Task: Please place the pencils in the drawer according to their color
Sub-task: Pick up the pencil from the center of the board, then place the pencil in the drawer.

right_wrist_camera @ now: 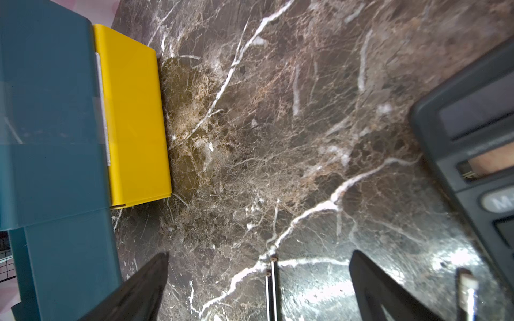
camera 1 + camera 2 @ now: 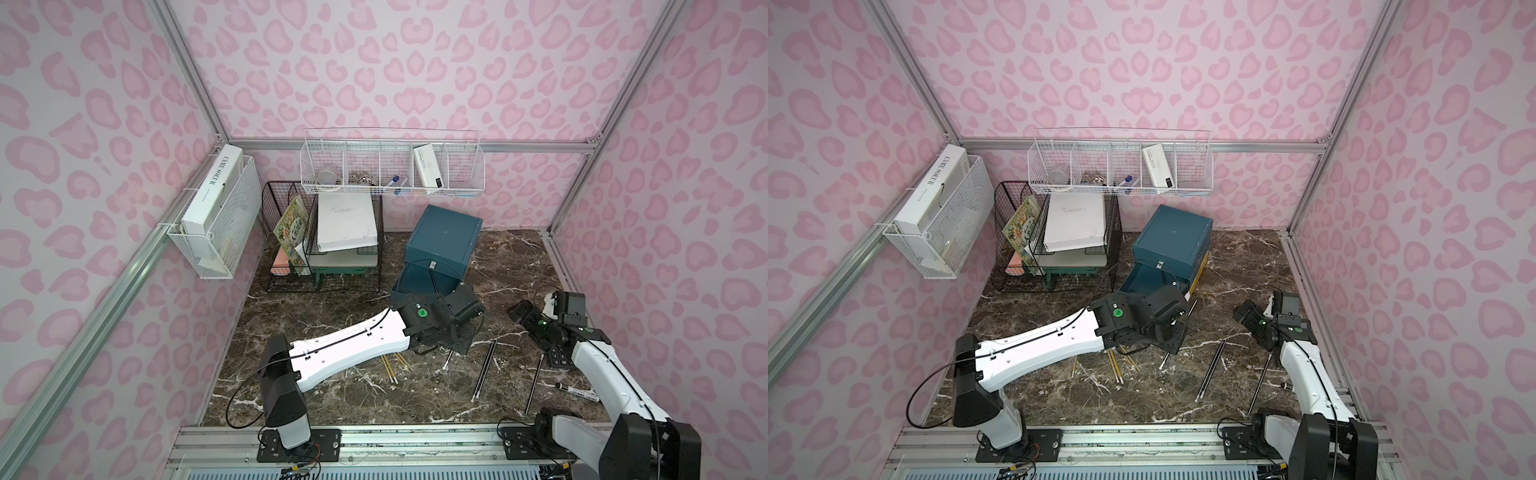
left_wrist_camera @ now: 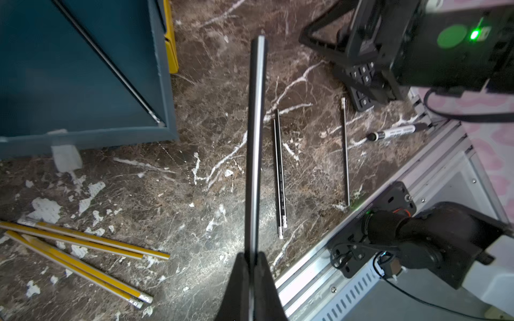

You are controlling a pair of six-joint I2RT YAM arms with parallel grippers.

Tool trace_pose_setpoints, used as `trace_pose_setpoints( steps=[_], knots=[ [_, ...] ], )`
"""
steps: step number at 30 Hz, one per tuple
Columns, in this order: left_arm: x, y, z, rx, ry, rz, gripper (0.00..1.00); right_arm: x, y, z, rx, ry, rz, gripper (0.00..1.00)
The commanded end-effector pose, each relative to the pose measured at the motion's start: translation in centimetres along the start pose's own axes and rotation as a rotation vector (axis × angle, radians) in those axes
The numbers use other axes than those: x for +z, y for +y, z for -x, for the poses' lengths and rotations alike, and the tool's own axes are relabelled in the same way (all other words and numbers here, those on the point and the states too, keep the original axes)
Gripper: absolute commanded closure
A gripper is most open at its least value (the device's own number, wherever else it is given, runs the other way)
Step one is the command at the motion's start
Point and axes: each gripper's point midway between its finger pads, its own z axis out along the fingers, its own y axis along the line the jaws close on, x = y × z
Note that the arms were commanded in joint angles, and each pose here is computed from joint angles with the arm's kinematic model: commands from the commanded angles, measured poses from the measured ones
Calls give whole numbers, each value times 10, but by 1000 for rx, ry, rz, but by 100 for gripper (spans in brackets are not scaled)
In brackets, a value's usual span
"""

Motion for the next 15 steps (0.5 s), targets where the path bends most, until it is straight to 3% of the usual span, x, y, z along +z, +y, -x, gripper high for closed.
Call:
trace_pose_setpoints(
  steps=[1, 8, 15],
  knots=[
    [-17, 0, 35, -99, -133, -46, 100, -1, 3, 1, 12, -5, 15, 0],
    [-32, 23, 76, -408, -220, -105, 100, -2, 6, 4, 19, -10, 20, 0],
    [-15, 46, 91, -739, -211, -159, 100, -2, 8, 4, 28, -9, 30, 0]
  ],
)
